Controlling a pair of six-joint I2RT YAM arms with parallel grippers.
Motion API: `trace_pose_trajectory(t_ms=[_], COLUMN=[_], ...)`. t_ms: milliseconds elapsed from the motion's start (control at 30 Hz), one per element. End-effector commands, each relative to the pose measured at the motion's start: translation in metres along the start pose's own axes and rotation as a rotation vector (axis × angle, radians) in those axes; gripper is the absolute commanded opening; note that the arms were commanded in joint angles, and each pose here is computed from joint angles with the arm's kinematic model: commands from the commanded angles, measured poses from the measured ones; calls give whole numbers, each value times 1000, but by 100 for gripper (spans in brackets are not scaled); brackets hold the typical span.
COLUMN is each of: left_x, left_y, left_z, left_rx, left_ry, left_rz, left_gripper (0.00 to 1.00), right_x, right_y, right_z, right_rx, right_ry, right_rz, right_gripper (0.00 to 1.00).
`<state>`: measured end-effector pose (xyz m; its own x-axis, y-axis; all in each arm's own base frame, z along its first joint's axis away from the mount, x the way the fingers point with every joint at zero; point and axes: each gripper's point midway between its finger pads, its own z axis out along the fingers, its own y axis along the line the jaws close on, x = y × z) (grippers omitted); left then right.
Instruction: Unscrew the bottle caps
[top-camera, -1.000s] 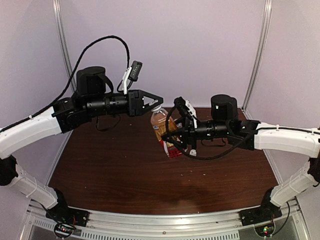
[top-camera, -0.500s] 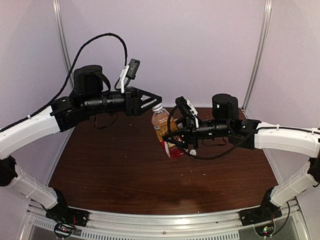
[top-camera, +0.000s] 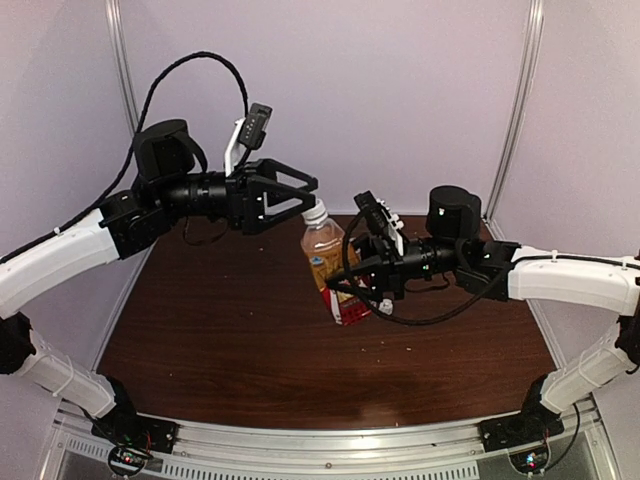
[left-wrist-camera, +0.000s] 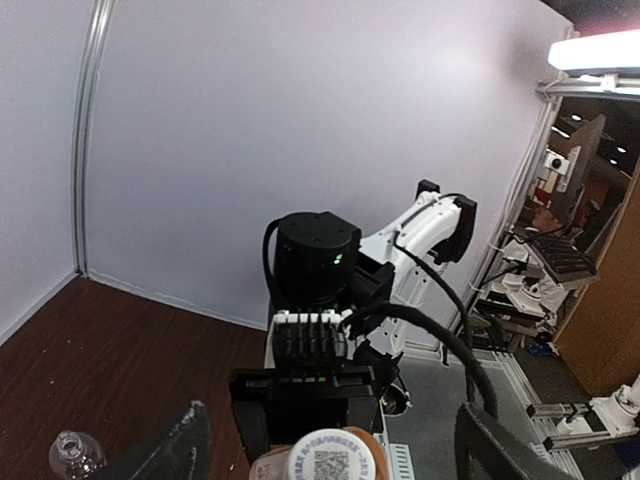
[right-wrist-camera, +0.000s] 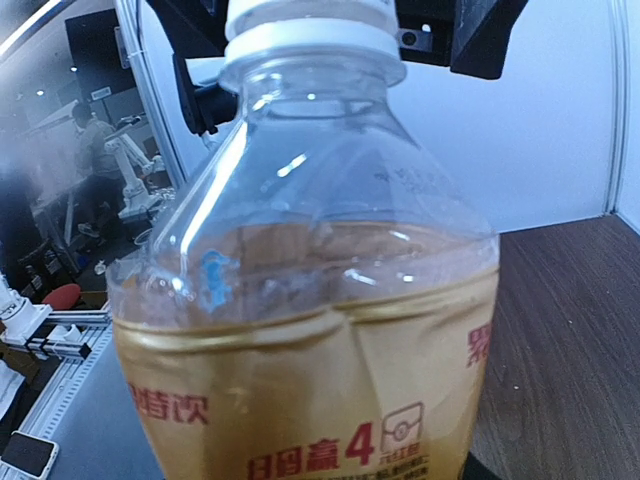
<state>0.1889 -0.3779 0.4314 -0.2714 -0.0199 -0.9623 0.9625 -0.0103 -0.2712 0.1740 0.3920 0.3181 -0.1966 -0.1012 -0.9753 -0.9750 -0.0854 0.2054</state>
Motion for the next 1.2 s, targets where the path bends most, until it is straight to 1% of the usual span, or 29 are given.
trace_pose_trajectory(t_ms=[0, 200, 333, 500, 633, 833, 1033, 1167], left_x=[-18, -14, -15, -13, -10, -7, -1, 0], left_y=[-44, -49, -49, -48, -47, -46, -43, -42], left_z=[-8, -2, 3, 7, 9, 10, 10, 10], left_rx=[227, 323, 363, 398, 414, 417, 411, 398], left_ry=[-51, -36, -36, -25, -20, -12, -4, -7], left_rz=[145, 145, 140, 120, 106, 96, 84, 80], left_gripper=[86, 85, 80, 70, 59, 48, 43, 35], right_x=[-13, -16, -18, -17, -15, -15, -16, -15], right_y=[25, 33, 38, 38, 36, 35, 35, 32], right_z=[-1, -1, -1, 2, 3, 3, 3, 3], right_rx=[-155, -213, -253, -268, -268, -267, -256, -240], right_ry=[-58, -72, -80, -78, -76, -77, -76, -72], right_rz=[-3, 12, 25, 33, 37, 36, 33, 35], right_gripper=[44, 44, 44, 44, 44, 44, 43, 43])
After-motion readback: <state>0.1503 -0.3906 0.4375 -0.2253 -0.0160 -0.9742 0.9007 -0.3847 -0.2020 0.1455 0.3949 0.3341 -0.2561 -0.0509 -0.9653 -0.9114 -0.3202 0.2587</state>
